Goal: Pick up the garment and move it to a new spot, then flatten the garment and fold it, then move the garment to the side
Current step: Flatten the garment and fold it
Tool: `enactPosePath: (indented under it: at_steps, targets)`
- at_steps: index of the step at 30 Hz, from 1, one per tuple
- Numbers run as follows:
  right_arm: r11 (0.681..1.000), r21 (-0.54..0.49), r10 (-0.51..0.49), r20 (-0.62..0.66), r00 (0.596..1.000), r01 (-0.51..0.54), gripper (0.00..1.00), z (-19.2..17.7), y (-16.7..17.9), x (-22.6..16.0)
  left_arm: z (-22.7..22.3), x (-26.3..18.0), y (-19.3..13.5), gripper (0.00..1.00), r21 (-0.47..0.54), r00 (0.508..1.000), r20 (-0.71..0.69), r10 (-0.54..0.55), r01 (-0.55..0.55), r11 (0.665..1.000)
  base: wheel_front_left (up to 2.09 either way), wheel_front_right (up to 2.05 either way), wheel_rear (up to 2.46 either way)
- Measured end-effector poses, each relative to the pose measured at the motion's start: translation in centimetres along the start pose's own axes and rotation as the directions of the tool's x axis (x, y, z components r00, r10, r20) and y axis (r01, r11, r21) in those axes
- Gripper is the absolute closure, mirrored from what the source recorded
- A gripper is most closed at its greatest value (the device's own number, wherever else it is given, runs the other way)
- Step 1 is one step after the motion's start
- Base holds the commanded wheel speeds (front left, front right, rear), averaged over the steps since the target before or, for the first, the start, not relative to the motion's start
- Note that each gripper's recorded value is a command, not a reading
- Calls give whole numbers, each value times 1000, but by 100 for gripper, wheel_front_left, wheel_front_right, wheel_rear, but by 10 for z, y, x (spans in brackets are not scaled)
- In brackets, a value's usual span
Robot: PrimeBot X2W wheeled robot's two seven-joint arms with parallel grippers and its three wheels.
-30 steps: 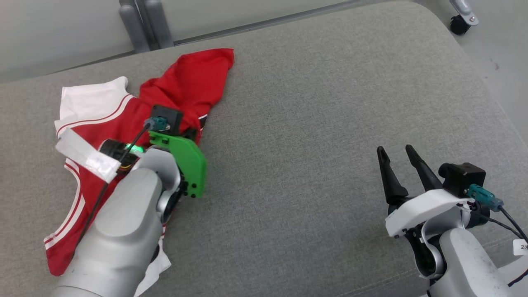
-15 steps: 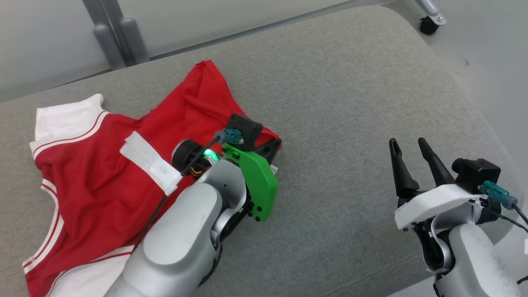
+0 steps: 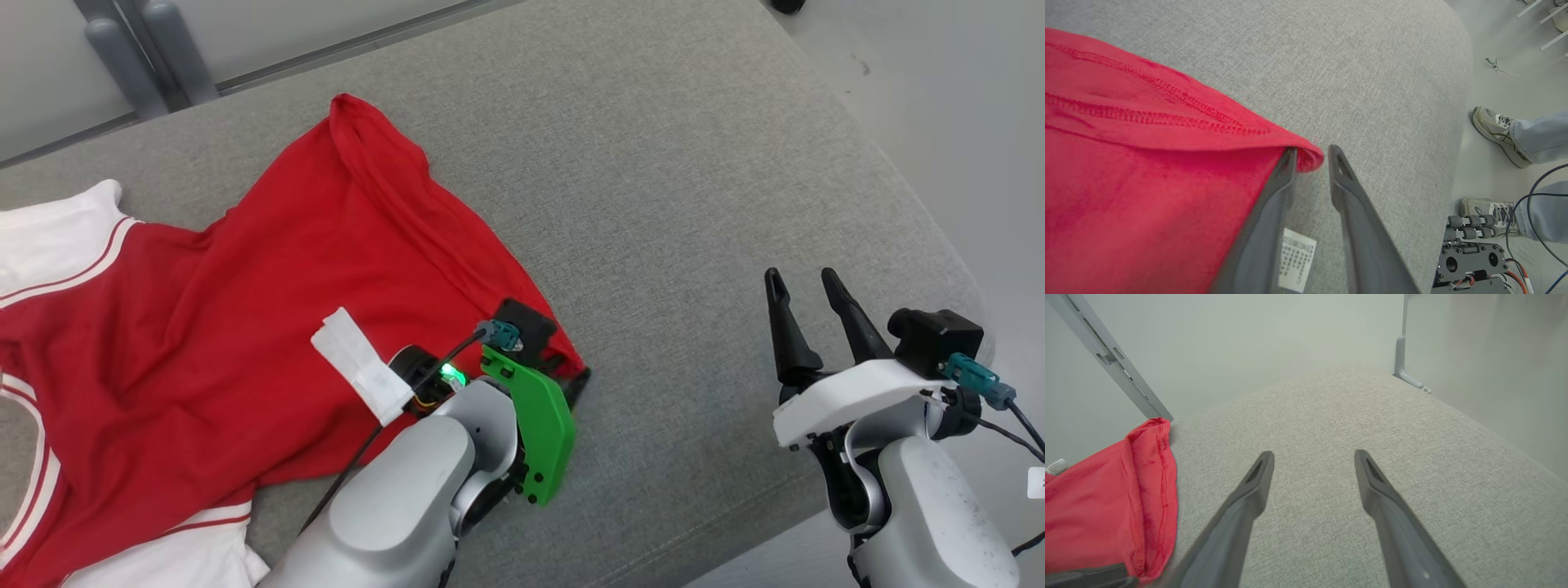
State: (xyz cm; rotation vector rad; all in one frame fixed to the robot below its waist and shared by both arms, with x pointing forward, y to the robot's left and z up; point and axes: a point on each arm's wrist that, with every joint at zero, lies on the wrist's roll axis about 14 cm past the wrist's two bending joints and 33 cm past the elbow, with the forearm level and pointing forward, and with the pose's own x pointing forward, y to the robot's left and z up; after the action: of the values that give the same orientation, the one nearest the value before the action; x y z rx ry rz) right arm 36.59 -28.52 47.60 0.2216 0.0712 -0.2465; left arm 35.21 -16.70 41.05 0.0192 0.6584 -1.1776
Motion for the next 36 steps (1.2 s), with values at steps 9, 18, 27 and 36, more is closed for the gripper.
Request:
enactPosePath:
  at_steps: [9,18,27,36]
  targets:
    - [998,-23,55,-6,998,-55,0,1,13,9,48,-22,5,0,11,977,207,45,-48,999,0,0,0]
    - [975,-9,222,-25,975,-223,0,-4,71,6,75,-143,90,0,-110,765,462,448,-452,885,0,0,0]
    - [938,-2,347,5,938,-347,0,0,116,-6,16,-269,125,0,-286,456,496,739,-718,634,0,0,0]
    - [931,-2,365,-9,931,-365,0,-6,120,-16,-28,-323,116,0,-440,289,448,846,-753,490,0,0,0]
